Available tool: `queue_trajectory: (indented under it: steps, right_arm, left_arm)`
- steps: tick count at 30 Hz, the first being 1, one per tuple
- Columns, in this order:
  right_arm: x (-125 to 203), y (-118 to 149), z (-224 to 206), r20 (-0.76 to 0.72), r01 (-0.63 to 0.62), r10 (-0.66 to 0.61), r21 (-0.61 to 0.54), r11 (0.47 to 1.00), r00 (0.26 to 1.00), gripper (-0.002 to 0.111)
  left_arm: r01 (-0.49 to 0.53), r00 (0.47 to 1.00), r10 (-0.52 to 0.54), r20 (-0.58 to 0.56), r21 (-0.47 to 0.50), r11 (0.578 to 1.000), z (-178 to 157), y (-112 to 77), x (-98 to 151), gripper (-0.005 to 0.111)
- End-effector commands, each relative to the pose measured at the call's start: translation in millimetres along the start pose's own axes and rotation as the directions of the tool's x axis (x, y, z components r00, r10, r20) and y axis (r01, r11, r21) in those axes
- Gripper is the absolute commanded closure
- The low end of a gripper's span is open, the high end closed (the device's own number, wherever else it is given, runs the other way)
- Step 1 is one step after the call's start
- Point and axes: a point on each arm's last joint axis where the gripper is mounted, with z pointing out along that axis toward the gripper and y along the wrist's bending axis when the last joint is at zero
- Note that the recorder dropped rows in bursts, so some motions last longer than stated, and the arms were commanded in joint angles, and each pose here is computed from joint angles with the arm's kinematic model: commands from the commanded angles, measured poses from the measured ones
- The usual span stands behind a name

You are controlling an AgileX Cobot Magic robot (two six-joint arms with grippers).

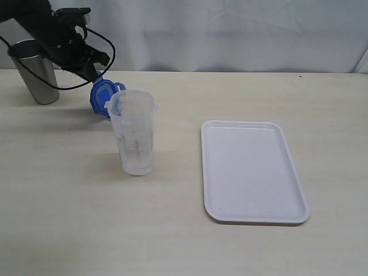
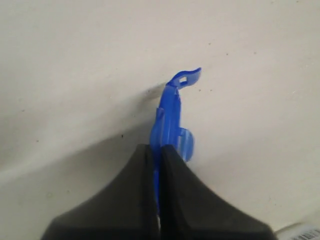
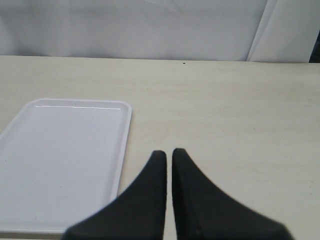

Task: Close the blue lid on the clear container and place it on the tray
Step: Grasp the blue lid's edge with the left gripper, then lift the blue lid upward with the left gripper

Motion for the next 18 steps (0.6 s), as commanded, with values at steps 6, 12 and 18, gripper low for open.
queue_trajectory:
  steps: [6,12,18]
  right_arm:
    - [1,0,0,0.003,0.000,0.000,-0.001,1.000,1.000,0.104]
    - [1,0,0,0.003,0.000,0.000,-0.001,1.000,1.000,0.104]
    - [1,0,0,0.003,0.000,0.000,-0.001,1.000,1.000,0.104]
  left_arm:
    - [-0.065,0.996,0.067,0.062,-0.031,0.997,-63,-17.6,-9,0.107]
    - [-0.133,0.986,0.139,0.089,-0.067,0.989,-101,-29.2,-9,0.107]
    - [-0.178,0.971,0.189,0.143,-0.085,0.980,-142,-40.8,-8,0.107]
